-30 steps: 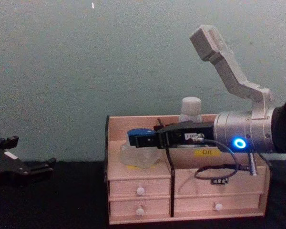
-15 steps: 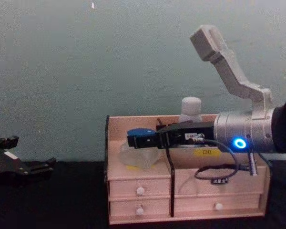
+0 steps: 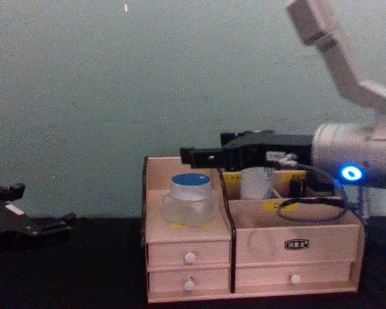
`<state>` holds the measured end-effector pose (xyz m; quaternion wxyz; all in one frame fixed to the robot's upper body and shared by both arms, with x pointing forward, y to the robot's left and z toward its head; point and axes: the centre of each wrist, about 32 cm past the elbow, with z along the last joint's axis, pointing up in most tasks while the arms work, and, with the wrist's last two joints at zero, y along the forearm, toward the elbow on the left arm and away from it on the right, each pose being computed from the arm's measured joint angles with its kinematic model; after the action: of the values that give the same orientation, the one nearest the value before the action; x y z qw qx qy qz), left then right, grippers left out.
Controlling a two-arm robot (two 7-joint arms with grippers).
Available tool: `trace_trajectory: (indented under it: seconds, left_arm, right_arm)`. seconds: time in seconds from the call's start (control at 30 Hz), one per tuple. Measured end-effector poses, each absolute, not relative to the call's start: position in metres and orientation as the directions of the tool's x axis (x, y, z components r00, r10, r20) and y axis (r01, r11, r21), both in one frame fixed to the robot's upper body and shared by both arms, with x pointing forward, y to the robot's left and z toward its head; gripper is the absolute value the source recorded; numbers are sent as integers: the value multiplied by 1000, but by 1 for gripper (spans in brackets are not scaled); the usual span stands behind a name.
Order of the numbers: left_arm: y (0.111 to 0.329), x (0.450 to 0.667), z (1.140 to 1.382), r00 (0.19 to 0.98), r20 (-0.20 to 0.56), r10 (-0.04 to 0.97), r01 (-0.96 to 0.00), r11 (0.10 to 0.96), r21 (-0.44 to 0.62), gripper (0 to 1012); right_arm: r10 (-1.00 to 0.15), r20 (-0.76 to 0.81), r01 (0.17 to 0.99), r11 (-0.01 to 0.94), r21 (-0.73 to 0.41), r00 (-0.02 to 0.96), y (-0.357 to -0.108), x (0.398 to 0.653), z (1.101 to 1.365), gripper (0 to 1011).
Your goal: Pick up the facial cleanser and watermelon frost from the table and place them into the tiered storage box.
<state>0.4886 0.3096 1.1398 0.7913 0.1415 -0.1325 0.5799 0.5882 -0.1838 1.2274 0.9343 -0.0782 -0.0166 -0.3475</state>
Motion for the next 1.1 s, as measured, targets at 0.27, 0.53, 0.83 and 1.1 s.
trace_trajectory:
  seconds: [0.27, 0.53, 0.83, 1.1]
  left_arm:
    - [310, 489, 1140, 292, 374, 880, -955, 287, 70, 1001]
    - [310, 489, 1140, 292, 374, 880, -955, 287, 70, 1001]
    - [310, 489, 1140, 292, 374, 880, -955, 287, 70, 1001]
    - [310, 489, 1140, 292, 374, 880, -955, 287, 70, 1001]
  right_arm:
    - [-629, 89, 635, 763, -120, 772, -226, 547, 1237, 1002]
    - [-713, 55, 710, 683, -169, 699, -278, 506, 1228, 1003]
    - [-920, 91, 917, 364, -162, 382, -319, 480, 1215, 1002]
    - [-970, 124, 972, 192, -135, 209, -315, 483, 1189, 1002]
